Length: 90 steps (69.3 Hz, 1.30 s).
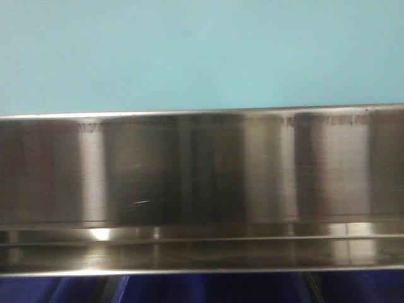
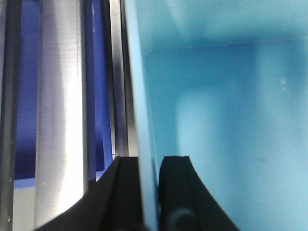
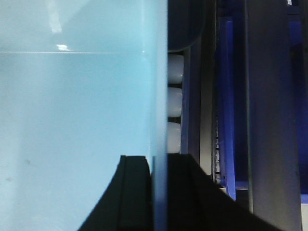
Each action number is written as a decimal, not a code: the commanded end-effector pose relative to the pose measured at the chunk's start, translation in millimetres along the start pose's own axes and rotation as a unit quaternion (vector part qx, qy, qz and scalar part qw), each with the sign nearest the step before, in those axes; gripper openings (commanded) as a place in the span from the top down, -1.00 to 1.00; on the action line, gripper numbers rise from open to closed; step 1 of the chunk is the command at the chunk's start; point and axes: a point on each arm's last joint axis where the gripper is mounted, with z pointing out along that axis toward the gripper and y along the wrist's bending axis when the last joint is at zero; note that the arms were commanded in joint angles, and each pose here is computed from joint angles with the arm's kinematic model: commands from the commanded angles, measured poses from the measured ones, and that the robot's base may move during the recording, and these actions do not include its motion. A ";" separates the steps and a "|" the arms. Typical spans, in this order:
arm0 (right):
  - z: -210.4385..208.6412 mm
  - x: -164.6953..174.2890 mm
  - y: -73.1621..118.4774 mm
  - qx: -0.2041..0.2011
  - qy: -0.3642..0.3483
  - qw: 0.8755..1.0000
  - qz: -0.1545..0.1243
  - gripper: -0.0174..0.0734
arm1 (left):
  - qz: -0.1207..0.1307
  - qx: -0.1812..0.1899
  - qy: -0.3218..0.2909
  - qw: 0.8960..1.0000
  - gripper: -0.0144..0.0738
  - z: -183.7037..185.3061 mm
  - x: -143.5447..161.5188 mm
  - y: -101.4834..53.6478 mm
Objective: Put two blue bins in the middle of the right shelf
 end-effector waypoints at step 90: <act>-111.0 -35.0 -2.1 -0.058 -0.194 0.979 0.014 0.97 | -0.025 0.042 -0.187 0.981 0.92 -103.7 -37.1 5.1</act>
